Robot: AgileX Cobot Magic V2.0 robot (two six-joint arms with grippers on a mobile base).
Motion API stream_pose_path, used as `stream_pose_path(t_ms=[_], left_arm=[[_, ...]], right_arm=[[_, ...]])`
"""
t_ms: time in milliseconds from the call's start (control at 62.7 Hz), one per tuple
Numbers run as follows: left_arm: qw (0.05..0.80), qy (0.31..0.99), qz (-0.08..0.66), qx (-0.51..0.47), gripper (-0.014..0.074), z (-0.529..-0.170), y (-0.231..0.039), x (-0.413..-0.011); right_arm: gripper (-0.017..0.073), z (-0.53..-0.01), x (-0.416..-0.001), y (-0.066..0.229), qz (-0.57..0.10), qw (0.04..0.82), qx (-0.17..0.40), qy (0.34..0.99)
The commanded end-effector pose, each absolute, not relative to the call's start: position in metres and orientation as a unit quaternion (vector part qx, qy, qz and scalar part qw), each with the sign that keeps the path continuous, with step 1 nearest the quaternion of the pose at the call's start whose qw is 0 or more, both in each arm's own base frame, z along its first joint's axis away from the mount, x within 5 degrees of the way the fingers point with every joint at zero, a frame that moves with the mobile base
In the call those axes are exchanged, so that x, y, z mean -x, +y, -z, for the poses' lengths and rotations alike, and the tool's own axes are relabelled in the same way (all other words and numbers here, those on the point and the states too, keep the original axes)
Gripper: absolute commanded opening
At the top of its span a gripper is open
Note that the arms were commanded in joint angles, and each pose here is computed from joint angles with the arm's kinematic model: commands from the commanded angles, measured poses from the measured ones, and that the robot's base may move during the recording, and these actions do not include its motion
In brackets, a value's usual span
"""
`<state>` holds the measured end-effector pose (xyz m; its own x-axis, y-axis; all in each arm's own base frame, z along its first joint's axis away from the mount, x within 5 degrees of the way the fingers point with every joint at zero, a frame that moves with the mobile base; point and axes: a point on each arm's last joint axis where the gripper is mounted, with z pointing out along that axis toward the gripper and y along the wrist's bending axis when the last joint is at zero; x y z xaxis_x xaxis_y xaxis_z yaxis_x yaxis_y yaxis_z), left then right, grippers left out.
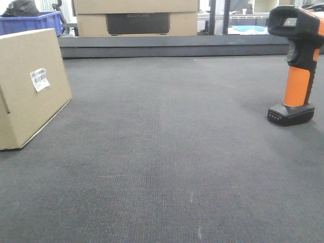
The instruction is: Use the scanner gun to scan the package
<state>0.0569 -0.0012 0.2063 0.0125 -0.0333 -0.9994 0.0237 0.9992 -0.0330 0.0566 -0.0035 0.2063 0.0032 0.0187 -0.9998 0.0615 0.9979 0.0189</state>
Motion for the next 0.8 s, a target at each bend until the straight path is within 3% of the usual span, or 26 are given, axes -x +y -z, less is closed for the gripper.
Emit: stream_pose_path(t_ms=[0, 782], left_arm=[[0.720, 0.694, 0.023, 0.002, -0.0111, -0.2086, -0.0016, -0.0564], [0.720, 0.694, 0.005, 0.006, -0.0111, -0.2086, 0.0002, -0.0564]], right_arm=[[-0.0162, -0.2077, -0.0563, -0.0037, 0.018, 0.716, -0.028, 0.697], [-0.0162, -0.2077, -0.0563, -0.0037, 0.018, 0.716, -0.028, 0.697]])
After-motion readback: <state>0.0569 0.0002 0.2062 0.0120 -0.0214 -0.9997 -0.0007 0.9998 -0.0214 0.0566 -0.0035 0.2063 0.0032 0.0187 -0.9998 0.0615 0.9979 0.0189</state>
